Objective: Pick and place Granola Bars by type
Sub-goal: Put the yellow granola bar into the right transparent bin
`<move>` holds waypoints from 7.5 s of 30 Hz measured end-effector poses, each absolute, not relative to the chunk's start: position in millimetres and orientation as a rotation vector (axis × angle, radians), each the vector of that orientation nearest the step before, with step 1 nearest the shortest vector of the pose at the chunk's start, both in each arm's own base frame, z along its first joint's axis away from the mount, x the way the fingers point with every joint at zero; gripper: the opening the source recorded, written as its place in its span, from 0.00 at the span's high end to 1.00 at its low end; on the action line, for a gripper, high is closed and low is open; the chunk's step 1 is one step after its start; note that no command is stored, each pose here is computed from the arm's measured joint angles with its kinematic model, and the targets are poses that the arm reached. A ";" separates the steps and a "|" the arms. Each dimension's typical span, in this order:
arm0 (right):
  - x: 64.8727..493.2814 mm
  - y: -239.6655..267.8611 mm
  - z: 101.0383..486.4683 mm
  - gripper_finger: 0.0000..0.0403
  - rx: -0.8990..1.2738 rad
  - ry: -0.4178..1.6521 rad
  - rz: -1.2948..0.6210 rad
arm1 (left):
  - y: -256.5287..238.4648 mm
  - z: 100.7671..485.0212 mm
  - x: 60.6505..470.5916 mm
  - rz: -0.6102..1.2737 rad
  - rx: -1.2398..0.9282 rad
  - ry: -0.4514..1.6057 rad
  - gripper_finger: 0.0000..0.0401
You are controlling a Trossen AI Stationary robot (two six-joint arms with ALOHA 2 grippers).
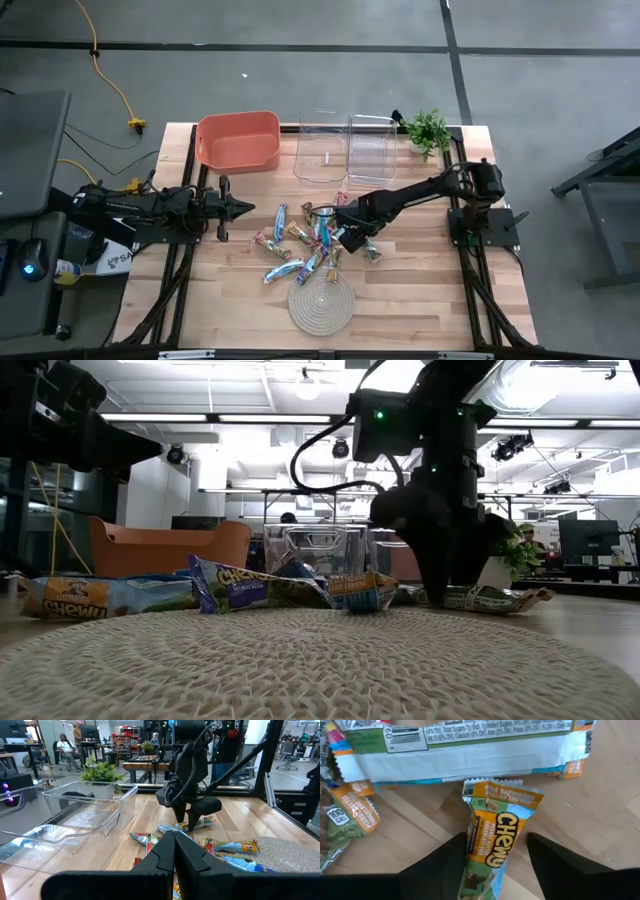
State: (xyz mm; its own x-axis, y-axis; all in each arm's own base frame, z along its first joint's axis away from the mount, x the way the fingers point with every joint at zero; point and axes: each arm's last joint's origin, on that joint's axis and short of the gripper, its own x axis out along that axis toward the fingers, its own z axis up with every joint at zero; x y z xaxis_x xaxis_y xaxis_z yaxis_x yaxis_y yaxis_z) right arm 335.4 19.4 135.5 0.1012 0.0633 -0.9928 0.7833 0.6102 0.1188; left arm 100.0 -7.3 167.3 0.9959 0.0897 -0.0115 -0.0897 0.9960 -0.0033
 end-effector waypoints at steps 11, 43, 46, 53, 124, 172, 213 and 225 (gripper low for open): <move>334.6 19.0 134.2 0.66 0.814 1.373 -0.681 | -7.3 167.2 100.0 0.090 -0.004 0.012 1.00; 323.4 11.6 240.0 0.81 0.836 0.791 -0.635 | -7.3 167.3 100.0 0.089 -0.004 0.012 1.00; 319.1 -0.2 257.5 0.81 0.826 0.671 -0.666 | -7.3 167.3 100.0 0.089 -0.004 0.012 1.00; 306.5 -51.0 279.1 0.81 0.795 0.508 -0.806 | -7.3 167.2 100.0 0.089 -0.004 0.012 1.00; 281.6 -194.9 206.4 0.53 0.858 0.783 -0.968 | -7.3 167.2 100.0 0.090 -0.004 0.012 1.00; 296.3 -78.9 319.0 0.55 0.328 0.474 -0.221 | -7.3 167.2 100.0 0.089 -0.004 0.012 1.00; 359.9 6.8 188.2 0.55 -0.447 1.320 0.340 | -7.3 167.3 100.0 0.089 -0.004 0.012 1.00; 358.5 -9.5 174.3 0.55 -0.408 1.282 0.344 | -7.3 167.3 100.0 0.089 -0.004 0.011 1.00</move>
State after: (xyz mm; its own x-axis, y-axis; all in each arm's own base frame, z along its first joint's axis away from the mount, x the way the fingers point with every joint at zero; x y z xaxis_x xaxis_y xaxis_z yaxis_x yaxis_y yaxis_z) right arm 358.5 -9.5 174.3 0.2517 0.0213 -0.9676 -0.4660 0.8789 -0.1018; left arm 100.0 -7.3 167.3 0.9959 0.0892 -0.0116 -0.0892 0.9960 -0.0032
